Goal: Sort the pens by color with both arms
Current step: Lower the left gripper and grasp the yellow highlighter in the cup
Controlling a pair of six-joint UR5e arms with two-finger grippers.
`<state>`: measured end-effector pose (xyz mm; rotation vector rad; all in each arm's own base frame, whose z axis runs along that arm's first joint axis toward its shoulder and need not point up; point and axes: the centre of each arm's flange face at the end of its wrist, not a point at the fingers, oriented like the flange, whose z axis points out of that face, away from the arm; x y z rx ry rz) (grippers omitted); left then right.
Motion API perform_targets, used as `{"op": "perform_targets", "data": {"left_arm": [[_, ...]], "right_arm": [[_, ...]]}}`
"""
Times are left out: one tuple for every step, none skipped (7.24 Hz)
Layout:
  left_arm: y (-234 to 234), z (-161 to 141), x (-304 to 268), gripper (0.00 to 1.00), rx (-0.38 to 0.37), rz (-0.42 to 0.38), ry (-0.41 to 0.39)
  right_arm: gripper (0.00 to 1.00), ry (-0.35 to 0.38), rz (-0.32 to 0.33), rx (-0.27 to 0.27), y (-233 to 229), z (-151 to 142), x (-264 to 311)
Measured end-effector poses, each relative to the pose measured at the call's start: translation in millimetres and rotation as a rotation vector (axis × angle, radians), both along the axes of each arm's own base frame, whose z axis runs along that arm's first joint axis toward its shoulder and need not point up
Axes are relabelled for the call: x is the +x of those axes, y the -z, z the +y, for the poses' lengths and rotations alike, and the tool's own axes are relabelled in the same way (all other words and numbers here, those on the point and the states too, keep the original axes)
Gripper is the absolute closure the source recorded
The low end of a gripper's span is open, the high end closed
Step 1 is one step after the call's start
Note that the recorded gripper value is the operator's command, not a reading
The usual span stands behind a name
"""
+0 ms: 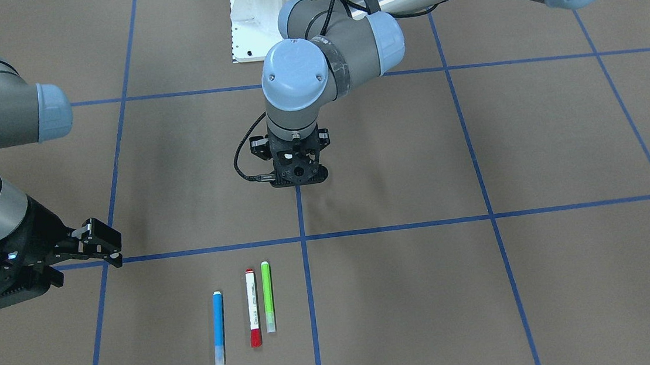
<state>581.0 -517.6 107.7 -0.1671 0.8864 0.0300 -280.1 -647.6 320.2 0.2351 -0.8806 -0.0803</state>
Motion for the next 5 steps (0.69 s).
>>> {"op": "perform_targets", "data": {"left_arm": [[-0.3,0.6,0.6,0.58,0.000,0.000,-0.001],[-0.9,1.0,1.0,0.59,-0.001,-0.001,-0.002],[-2.0,2.2,2.2,0.59,-0.002,-0.002,-0.004],[-3.2,4.3,4.1,0.59,-0.003,-0.003,-0.007],[-4.0,6.5,6.1,0.62,-0.003,-0.004,-0.011]], "right_arm": [[0.01,0.001,0.001,0.000,-0.3,0.2,-0.7],[0.01,0.001,0.001,0.000,-0.5,0.3,-1.1],[0.01,0.002,0.002,0.000,-0.6,0.6,-2.1],[0.01,0.002,0.003,0.000,-0.9,0.7,-2.9],[0.01,0.003,0.004,-0.001,-1.4,0.8,-3.6]]}}
